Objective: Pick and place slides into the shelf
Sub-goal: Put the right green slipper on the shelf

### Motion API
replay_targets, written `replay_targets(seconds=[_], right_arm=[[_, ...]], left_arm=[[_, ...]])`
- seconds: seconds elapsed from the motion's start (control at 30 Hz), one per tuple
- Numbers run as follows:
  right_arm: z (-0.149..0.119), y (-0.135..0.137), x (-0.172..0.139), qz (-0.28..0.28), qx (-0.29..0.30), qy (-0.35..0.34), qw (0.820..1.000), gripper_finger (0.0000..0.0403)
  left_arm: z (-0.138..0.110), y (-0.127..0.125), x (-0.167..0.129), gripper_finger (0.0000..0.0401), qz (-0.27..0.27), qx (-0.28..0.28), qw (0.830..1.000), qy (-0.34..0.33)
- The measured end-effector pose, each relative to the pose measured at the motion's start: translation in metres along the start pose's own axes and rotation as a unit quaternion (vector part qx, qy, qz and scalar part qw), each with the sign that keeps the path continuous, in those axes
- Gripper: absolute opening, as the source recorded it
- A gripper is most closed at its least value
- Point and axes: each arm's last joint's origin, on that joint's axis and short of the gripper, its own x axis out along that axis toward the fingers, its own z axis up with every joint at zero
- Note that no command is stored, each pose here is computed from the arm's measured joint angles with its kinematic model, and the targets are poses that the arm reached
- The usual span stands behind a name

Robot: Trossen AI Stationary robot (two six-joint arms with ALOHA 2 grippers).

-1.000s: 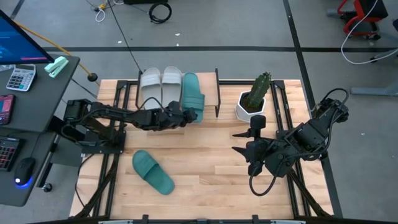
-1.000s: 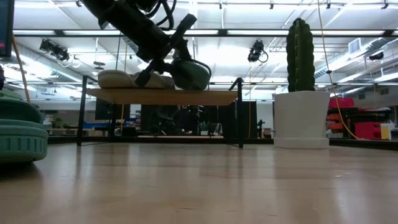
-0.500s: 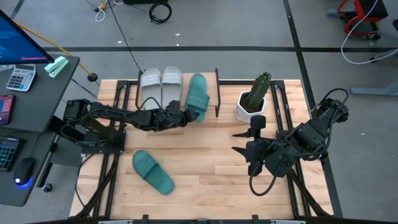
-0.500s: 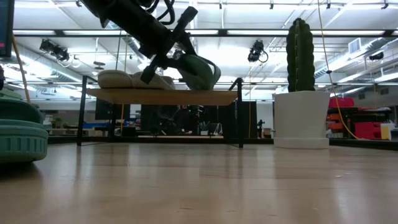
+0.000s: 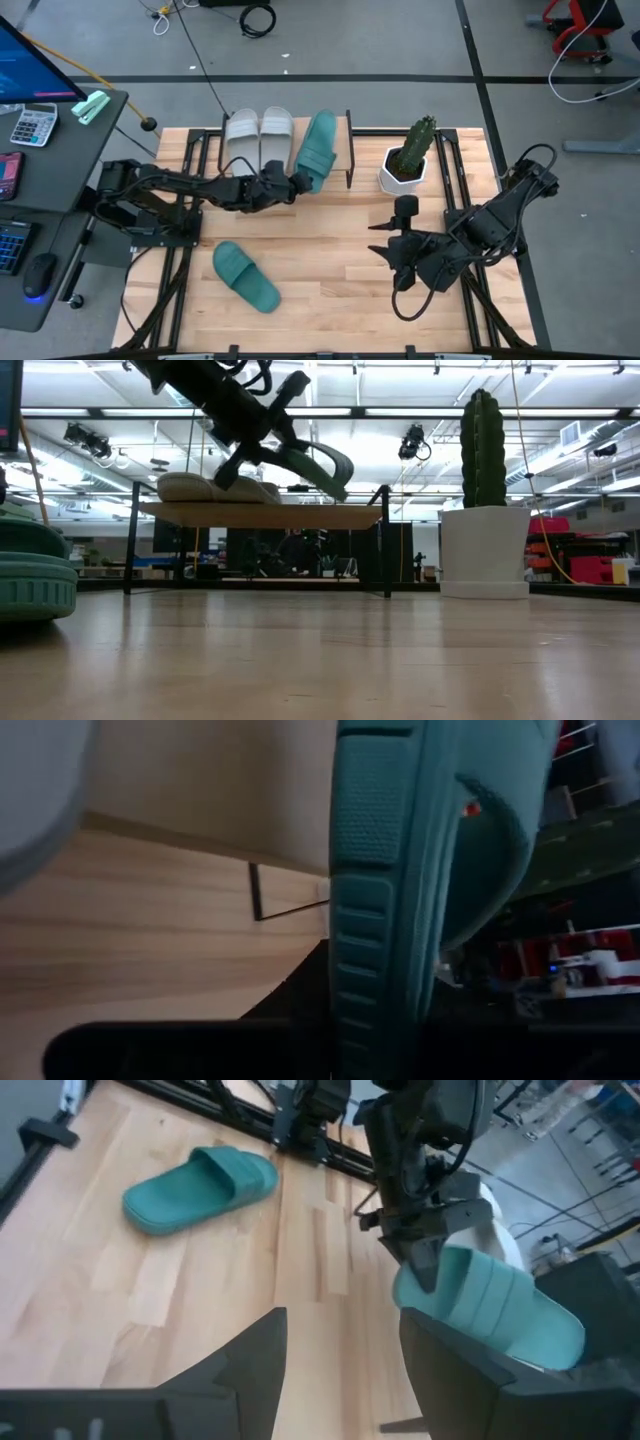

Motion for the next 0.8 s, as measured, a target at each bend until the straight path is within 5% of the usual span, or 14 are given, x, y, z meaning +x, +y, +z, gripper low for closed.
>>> replay_targets(seconds=[0.33, 0.8], right_arm=[[0.0016, 0.0027, 0.0023, 0.004, -0.016, -0.012, 1.000, 0.0201], [0.0038, 0.0028, 0.0022, 0.005, -0.031, -0.021, 0.999, 0.0201]], left_arm=[[-0.0018, 0.0091, -0.0086, 0.0064, 0.049, -0.015, 0.998, -0.030], [-0.0008, 0.0074, -0.0086, 0.0096, 0.043, -0.015, 0.999, -0.030]])
